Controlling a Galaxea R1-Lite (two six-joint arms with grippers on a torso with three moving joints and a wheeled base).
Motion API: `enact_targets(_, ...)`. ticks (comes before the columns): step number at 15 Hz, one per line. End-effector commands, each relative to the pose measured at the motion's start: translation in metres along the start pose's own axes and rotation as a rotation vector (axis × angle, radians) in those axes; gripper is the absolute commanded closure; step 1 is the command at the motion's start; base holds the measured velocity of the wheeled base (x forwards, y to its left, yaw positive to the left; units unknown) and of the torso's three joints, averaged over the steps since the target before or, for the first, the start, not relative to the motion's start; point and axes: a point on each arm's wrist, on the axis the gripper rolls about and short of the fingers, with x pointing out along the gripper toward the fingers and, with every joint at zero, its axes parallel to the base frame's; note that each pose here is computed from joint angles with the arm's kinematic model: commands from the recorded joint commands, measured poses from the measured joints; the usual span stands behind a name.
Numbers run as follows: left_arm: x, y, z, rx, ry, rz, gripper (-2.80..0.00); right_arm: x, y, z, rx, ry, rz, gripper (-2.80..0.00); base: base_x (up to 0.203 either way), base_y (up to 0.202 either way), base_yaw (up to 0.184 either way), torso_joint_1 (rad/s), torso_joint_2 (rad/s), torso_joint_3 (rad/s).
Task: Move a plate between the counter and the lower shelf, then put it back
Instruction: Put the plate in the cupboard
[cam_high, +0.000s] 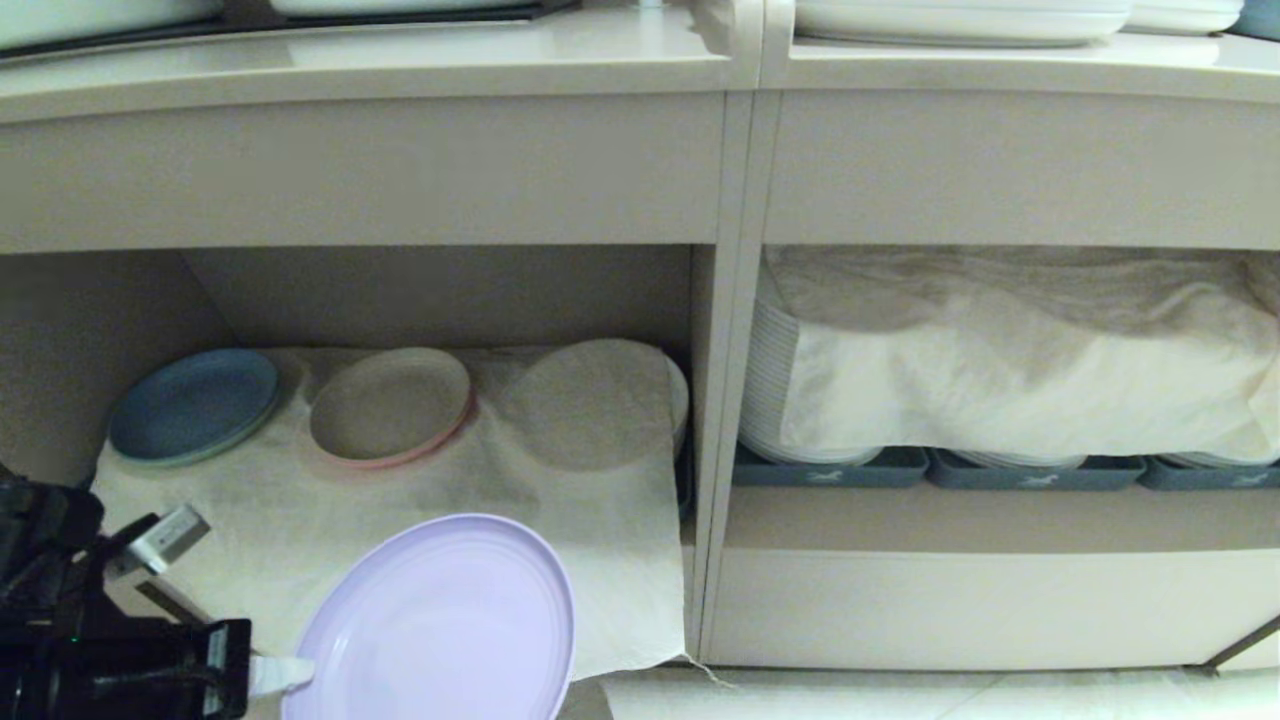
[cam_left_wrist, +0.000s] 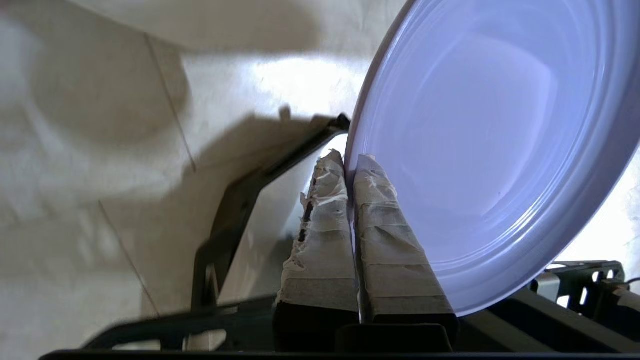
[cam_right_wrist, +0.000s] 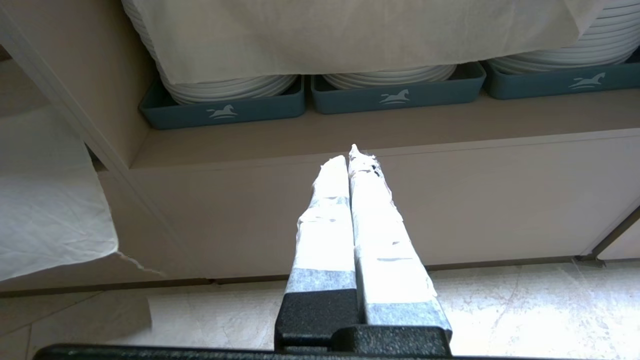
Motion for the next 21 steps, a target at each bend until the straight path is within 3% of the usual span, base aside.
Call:
enact_targets(1,0.006,-0.002,0.000,0.009,0.029,-0.008,0.00,0.000,0.000,0.000,0.001,0.000,0.001,0.00,0.000,0.000,0.000,0.000,0.00,0.000)
enact_targets(10,0.039,-0.009,0.024,0.036,0.020,-0.032,0.00,0.000,0.000,0.000,0.001,0.000,0.000,0.00,0.000,0.000,0.000,0.000,0.00,0.000)
enact_targets(17,0.074,-0.030,0.060,-0.040,0.008,-0.014,0.00,0.000,0.000,0.000,0.001,0.000,-0.001,0.00,0.000,0.000,0.000,0.000,0.00,0.000)
enact_targets(21,0.089,-0.033,0.073,-0.124,-0.061,-0.013,0.00,0.000,0.000,0.000,0.001,0.000,0.001,0.00,0.000,0.000,0.000,0.000,0.00,0.000)
